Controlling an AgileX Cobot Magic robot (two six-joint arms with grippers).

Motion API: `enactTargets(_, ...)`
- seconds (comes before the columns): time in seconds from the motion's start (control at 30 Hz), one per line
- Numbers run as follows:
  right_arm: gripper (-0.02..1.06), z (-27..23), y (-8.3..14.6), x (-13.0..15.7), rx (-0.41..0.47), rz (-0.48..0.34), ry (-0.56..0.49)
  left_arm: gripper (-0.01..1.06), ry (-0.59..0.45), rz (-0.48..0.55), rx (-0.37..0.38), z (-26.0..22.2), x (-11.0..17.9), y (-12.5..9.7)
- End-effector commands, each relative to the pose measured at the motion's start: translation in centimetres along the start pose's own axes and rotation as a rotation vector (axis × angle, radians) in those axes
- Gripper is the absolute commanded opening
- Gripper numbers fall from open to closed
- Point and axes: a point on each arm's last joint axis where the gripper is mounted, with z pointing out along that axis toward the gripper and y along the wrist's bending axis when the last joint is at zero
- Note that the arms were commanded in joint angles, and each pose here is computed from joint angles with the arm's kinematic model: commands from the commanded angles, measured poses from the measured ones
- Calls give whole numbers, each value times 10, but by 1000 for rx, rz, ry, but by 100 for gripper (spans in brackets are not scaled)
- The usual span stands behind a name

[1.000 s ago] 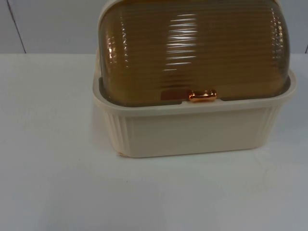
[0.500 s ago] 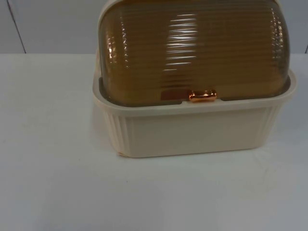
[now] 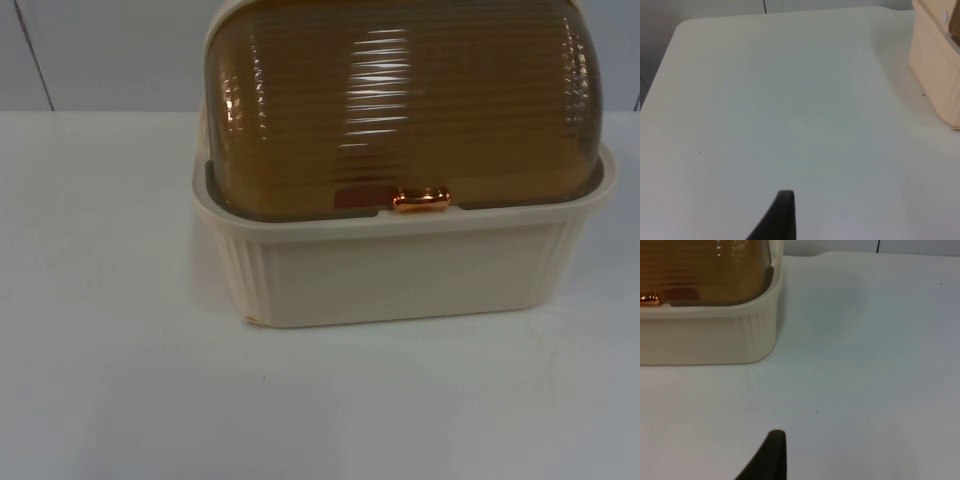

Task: Open the box lid with the left hand, place the block into the box with the right hand, then close the box lid with the left hand.

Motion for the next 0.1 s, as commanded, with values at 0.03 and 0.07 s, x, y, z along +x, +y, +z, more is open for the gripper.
enactTargets(0.03, 104, 0, 0, -1, -2, 3, -13, 105, -10, -7, -7, 0, 0, 1)
enactTargets(0.07, 104, 0, 0, -1, -2, 3, -13, 105, -10, -17, -15, 0, 0, 2)
